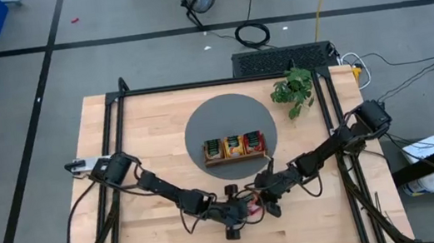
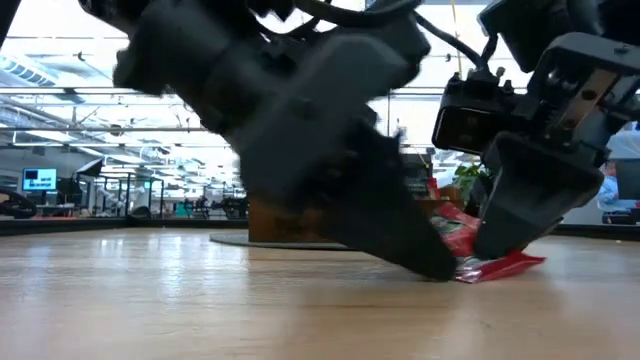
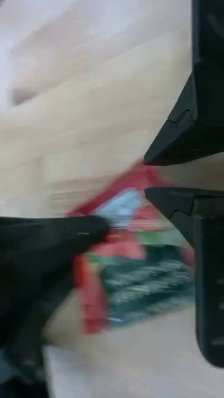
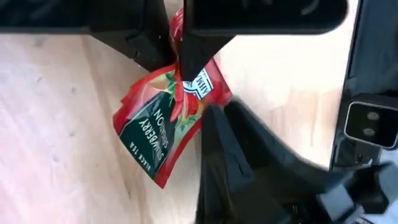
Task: Pick & Place Tea
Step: Put the red tea bag into the right slot of the wooden organizer
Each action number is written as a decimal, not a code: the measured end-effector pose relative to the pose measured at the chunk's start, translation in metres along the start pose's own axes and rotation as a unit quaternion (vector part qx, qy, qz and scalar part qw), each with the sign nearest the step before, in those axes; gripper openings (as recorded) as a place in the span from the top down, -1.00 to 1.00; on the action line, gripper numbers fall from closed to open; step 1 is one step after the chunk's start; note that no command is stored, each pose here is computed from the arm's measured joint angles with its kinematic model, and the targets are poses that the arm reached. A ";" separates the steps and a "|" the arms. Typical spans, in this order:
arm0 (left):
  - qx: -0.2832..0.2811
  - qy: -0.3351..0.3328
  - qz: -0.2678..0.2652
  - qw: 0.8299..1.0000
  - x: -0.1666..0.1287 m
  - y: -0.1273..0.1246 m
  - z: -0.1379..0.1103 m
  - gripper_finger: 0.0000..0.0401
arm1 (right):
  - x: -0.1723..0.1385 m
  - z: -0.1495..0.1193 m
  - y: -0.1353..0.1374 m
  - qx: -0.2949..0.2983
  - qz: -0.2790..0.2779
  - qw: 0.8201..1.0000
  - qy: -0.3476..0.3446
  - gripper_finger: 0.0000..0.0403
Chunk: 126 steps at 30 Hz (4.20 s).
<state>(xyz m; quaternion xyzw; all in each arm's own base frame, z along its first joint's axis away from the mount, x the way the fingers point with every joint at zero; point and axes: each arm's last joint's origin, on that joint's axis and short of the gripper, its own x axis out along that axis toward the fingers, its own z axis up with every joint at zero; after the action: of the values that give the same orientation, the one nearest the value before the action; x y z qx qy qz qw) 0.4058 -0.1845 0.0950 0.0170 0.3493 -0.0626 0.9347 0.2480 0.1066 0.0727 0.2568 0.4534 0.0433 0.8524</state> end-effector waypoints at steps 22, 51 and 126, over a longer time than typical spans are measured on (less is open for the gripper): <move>0.019 -0.128 0.037 0.991 -0.076 -0.020 0.063 0.58 | -0.054 -0.030 0.080 -0.334 -0.126 0.901 -0.248 0.98; -0.052 -0.138 -0.015 0.989 -0.055 0.022 0.072 -0.26 | -0.042 -0.038 0.089 -0.412 -0.183 0.842 -0.297 0.97; -0.037 -0.078 0.047 0.995 -0.053 0.019 0.057 0.97 | -0.051 0.005 0.064 -0.289 -0.057 0.926 -0.236 0.28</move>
<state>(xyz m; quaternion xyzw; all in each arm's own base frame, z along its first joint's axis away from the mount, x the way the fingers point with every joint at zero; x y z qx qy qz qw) 0.4057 -0.1642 0.1721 -0.0063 0.2762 -0.0064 0.9611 0.2325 0.1442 0.1444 -0.0243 0.2209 0.0621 0.9730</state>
